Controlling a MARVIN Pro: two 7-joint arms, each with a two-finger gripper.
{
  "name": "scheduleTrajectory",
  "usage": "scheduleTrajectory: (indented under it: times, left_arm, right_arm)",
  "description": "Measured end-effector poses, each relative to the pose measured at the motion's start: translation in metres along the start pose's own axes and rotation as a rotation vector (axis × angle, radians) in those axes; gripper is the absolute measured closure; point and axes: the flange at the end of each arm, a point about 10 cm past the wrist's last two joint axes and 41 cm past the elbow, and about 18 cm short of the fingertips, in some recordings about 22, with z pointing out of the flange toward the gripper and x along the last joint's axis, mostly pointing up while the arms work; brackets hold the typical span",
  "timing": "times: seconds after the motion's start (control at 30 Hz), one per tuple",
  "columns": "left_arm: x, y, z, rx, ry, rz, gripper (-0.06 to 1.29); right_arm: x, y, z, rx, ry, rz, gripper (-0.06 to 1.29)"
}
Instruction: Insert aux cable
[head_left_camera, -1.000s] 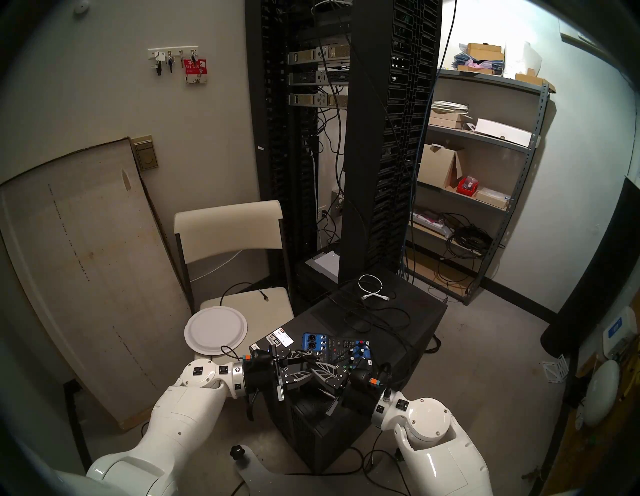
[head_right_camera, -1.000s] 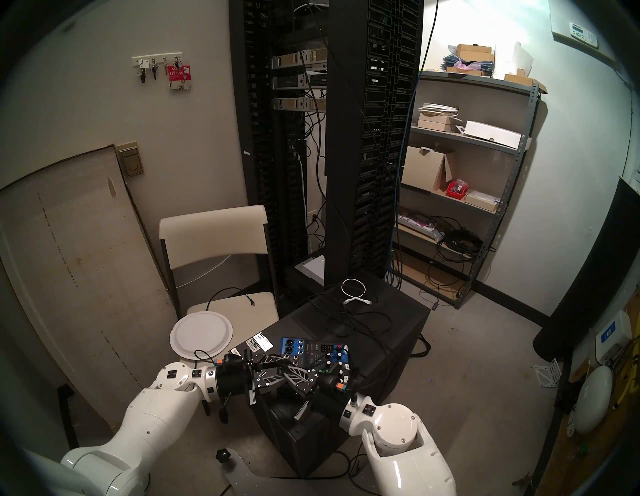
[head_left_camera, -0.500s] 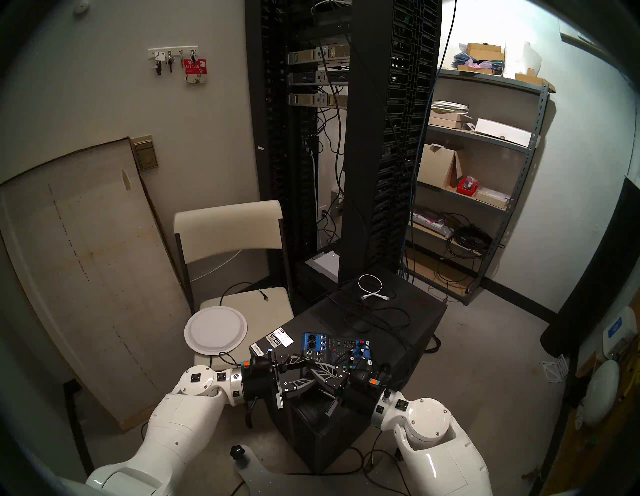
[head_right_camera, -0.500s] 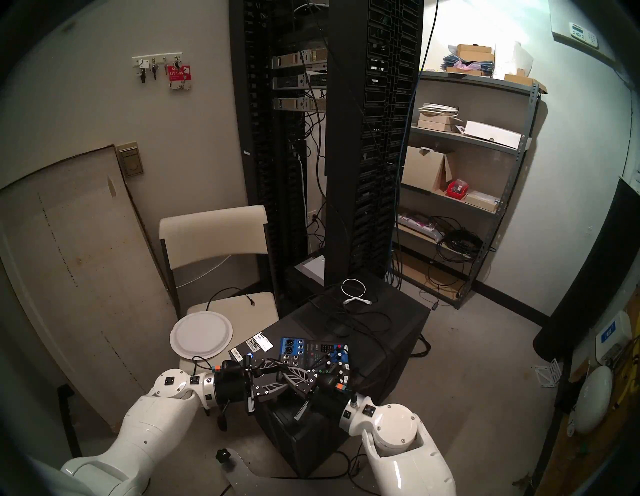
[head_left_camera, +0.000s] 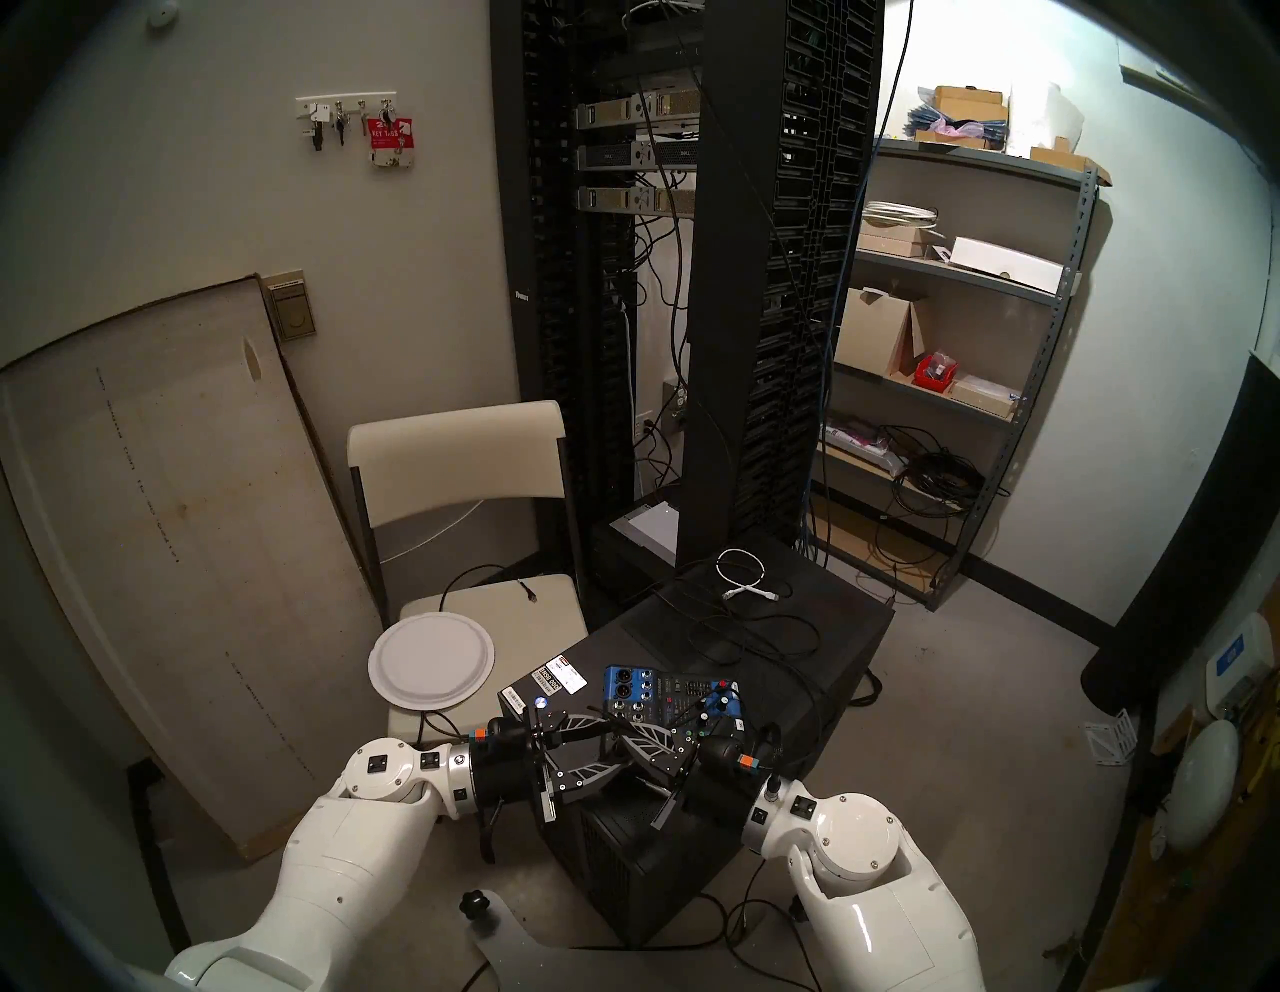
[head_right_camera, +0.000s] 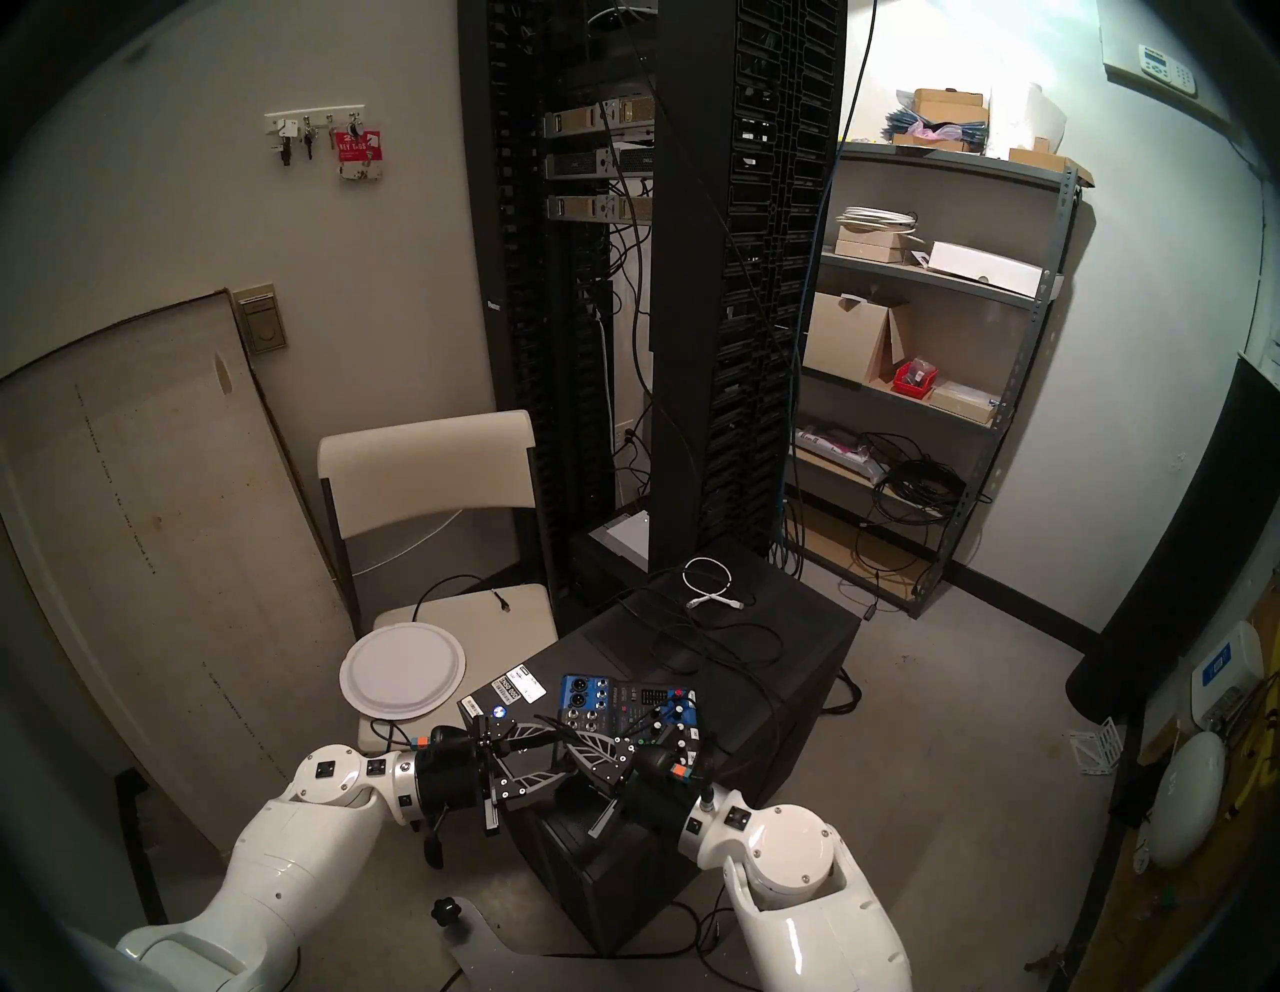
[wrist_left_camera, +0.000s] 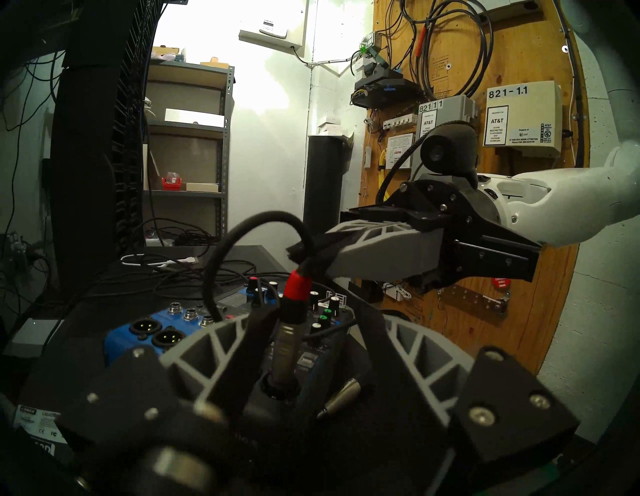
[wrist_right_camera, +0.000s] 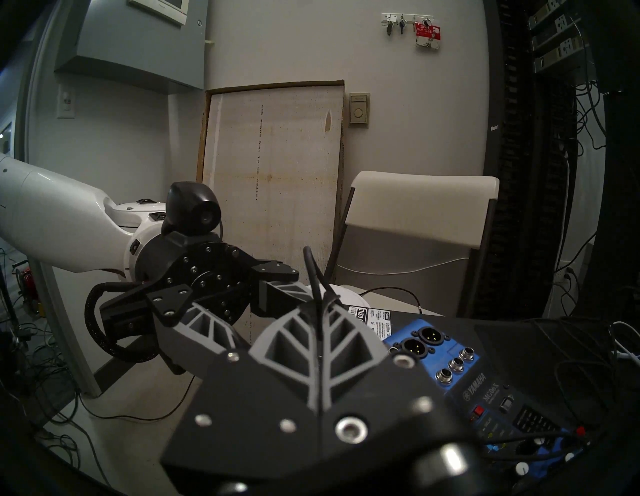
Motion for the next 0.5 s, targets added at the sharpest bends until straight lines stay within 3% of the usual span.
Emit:
scheduleTrajectory:
  times: [0.5]
  left_arm:
    - [0.011, 0.012, -0.019, 0.028, 0.013, 0.017, 0.48]
  right_arm:
    - [0.001, 0.001, 0.001, -0.002, -0.001, -0.003, 1.25]
